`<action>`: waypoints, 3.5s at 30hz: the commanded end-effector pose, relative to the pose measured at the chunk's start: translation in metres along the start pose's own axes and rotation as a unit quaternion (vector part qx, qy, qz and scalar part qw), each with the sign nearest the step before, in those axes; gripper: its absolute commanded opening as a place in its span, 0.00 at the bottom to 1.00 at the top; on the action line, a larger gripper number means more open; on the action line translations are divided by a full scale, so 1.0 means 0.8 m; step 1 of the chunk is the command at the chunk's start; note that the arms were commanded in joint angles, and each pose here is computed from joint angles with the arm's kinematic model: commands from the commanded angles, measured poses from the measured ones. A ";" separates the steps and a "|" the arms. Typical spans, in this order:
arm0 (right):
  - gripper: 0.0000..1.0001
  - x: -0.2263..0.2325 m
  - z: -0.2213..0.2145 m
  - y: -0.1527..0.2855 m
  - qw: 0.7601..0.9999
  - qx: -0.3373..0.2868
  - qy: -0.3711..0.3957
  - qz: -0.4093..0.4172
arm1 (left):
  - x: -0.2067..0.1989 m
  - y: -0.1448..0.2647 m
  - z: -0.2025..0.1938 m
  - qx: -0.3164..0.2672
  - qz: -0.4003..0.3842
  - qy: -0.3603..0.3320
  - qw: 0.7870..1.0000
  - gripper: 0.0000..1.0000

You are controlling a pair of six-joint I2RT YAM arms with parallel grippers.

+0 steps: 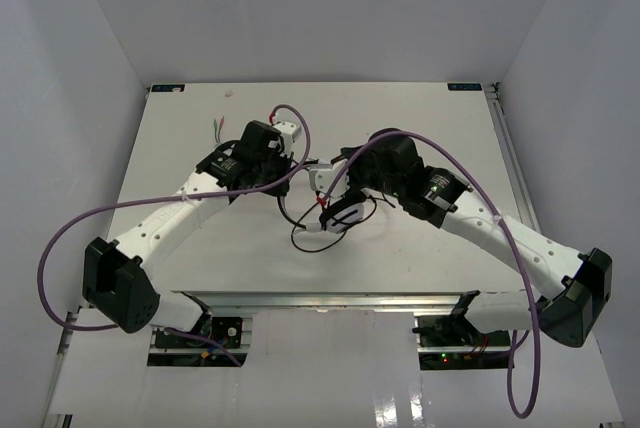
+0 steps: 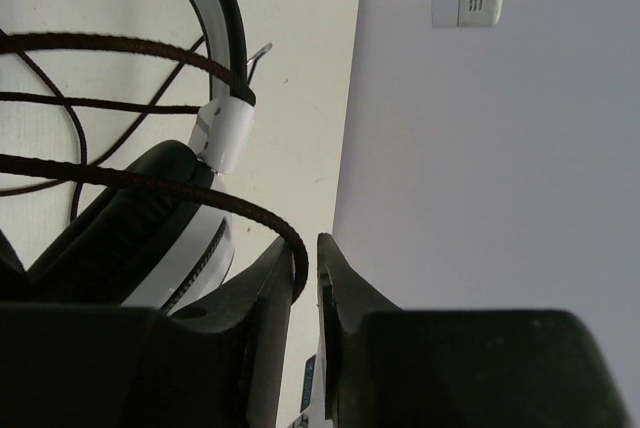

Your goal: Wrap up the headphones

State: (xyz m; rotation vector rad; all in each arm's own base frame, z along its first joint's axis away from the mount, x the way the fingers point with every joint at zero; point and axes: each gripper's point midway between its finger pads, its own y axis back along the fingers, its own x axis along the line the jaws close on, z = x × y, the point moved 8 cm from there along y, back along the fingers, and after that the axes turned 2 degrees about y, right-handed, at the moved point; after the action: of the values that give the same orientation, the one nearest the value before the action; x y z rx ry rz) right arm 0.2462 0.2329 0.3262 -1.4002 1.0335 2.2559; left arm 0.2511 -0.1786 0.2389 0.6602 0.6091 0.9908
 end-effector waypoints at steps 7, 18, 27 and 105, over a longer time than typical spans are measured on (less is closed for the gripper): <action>0.62 -0.004 -0.010 -0.003 0.998 -0.051 -0.022 0.017 | -0.032 0.065 0.027 -0.104 -0.120 -0.023 0.987 0.00; 0.85 -0.027 -0.030 0.019 0.988 -0.117 -0.085 0.050 | -0.045 0.082 0.018 -0.108 -0.190 -0.043 0.975 0.00; 0.92 -0.043 -0.067 0.053 0.956 -0.200 -0.205 0.059 | -0.046 0.098 0.026 -0.131 -0.184 -0.031 0.974 0.00; 0.65 0.136 -0.011 -0.199 0.664 -0.371 -0.643 0.090 | -0.095 0.262 0.230 -0.339 -0.223 0.146 0.902 0.00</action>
State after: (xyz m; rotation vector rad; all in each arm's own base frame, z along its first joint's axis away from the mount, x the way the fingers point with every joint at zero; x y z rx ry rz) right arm 0.2952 0.3214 0.1558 0.5681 -0.2373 2.8750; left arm 0.2585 -0.2181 0.4836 -0.0776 0.6310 0.8306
